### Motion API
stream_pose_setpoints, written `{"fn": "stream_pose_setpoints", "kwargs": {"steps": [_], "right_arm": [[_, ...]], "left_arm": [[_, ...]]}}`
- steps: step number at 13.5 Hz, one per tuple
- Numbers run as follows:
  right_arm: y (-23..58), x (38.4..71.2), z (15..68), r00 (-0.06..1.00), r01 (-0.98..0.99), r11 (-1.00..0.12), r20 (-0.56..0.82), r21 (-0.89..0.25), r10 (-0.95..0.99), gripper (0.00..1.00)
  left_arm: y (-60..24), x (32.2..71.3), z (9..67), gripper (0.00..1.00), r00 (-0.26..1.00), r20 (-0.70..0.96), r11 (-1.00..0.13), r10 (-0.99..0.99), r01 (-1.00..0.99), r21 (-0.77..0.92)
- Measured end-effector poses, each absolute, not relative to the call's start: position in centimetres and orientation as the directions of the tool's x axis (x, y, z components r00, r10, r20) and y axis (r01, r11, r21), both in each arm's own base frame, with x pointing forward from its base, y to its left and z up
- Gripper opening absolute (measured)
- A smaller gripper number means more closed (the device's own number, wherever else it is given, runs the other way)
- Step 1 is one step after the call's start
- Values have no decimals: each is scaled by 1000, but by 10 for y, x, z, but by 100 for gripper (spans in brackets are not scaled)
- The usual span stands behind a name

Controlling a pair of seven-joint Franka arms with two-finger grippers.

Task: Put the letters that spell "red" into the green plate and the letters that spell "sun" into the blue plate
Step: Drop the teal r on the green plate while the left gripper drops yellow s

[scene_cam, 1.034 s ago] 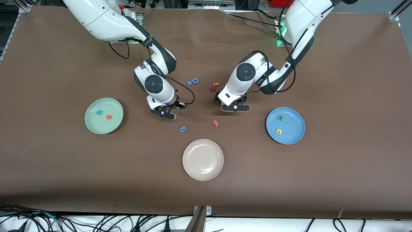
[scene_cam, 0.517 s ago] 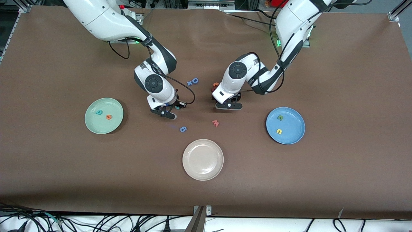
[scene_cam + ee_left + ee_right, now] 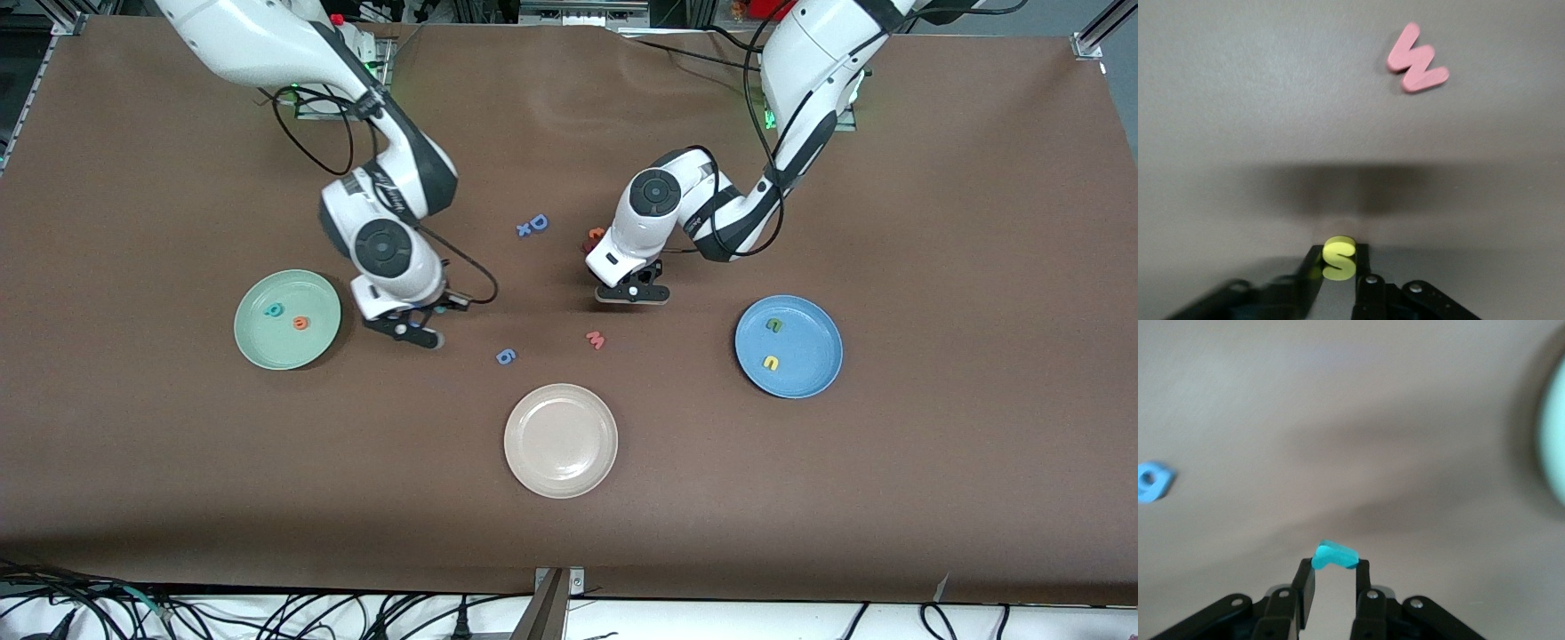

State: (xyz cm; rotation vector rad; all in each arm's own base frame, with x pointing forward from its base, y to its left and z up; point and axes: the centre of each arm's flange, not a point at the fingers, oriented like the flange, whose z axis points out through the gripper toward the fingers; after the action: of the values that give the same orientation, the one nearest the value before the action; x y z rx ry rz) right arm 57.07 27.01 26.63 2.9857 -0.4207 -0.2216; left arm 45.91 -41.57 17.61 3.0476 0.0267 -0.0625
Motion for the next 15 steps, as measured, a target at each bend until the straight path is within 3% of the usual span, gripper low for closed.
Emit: {"fn": "stream_pose_setpoints", "kwargs": {"steps": [5, 12, 14, 15], "right_arm": [[153, 599, 269, 966, -150, -966, -178, 208, -188, 29], [62, 553, 248, 972, -96, -974, -192, 206, -136, 30], [55, 548, 246, 973, -96, -975, -186, 202, -135, 33], [54, 547, 246, 973, -97, -975, -186, 202, -136, 42]], "left_arm": [[-417, 462, 186, 23, 999, -51, -998, 13, 16, 55], [-363, 517, 271, 23, 980, -130, -977, -150, -167, -131], [-310, 546, 270, 23, 957, -173, -959, -234, -257, -122], [-279, 563, 269, 23, 943, -188, -949, -275, -298, -106]]}}
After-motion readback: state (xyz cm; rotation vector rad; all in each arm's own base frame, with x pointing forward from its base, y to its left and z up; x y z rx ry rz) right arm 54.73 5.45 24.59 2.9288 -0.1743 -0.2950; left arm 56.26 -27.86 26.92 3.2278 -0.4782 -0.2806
